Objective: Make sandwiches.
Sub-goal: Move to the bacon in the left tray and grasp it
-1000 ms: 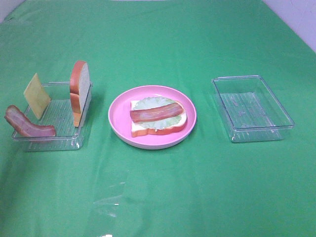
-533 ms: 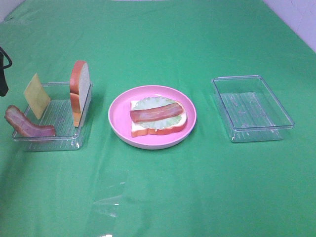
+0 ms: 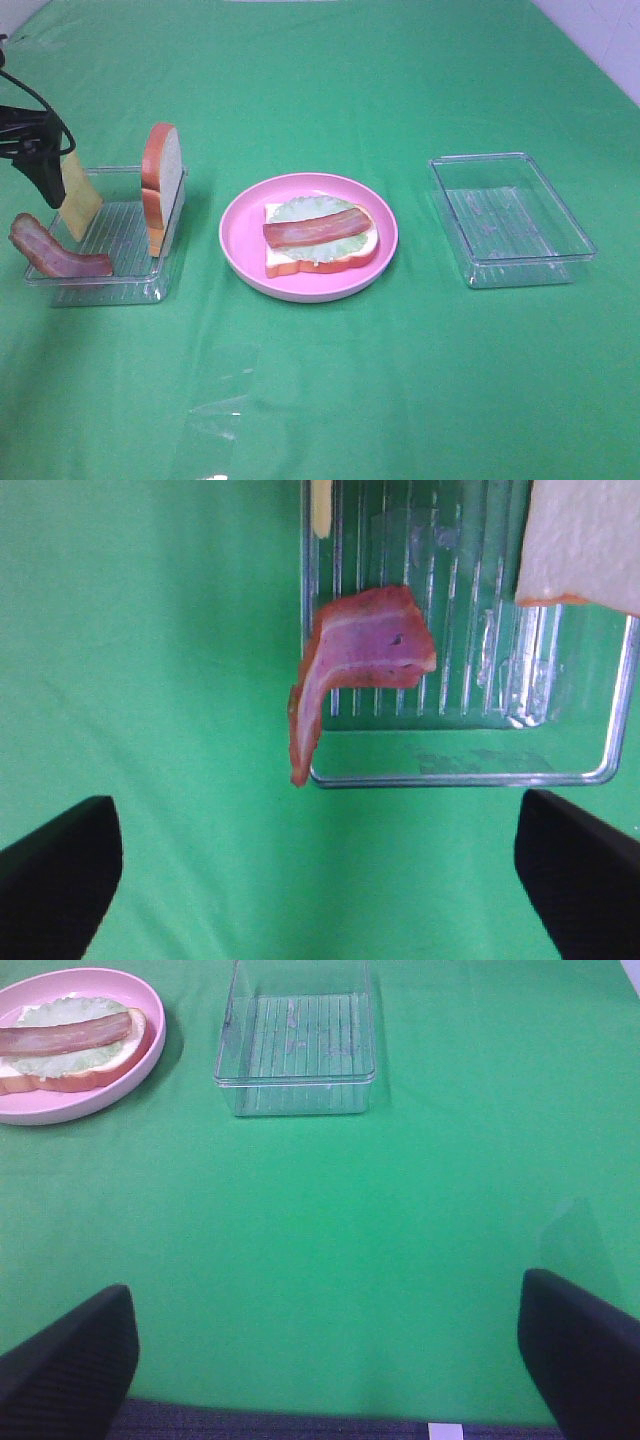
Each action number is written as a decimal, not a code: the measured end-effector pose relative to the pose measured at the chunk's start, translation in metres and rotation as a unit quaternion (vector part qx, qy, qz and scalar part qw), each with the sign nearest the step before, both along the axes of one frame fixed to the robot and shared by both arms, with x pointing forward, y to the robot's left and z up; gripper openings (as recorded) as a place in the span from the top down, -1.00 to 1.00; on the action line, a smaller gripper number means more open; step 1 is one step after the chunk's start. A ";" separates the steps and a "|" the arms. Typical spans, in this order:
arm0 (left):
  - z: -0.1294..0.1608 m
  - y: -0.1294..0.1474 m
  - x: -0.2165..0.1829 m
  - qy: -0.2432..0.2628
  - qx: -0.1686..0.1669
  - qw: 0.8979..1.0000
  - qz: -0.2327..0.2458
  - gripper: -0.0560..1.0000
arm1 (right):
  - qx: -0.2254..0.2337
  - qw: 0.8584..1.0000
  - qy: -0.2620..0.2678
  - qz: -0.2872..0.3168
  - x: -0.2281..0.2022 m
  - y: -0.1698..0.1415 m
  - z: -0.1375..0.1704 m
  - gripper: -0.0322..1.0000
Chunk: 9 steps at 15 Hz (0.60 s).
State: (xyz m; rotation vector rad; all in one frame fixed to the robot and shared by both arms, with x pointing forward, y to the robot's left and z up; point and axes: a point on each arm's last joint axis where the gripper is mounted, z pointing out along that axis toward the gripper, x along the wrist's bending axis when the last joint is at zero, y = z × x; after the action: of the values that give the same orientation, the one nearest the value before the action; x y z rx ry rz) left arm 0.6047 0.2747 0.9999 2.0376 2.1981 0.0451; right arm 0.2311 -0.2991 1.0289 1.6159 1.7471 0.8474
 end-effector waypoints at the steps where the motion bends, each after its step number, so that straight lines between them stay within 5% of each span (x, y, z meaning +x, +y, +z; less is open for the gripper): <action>1: -0.008 -0.003 0.003 0.005 0.003 1.000 -0.001 -0.98 | 0.000 1.000 0.000 0.000 0.000 0.000 0.000 -0.97; 9: -0.064 -0.007 0.023 0.022 0.008 1.000 0.011 -0.98 | 0.000 1.000 0.000 0.000 0.000 0.000 0.000 -0.97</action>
State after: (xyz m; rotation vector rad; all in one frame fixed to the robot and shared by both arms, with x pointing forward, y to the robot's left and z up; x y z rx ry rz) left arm 0.6281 0.2674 0.9354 2.0415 2.2529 0.0199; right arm 0.2311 -0.2991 1.0289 1.6159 1.7471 0.8474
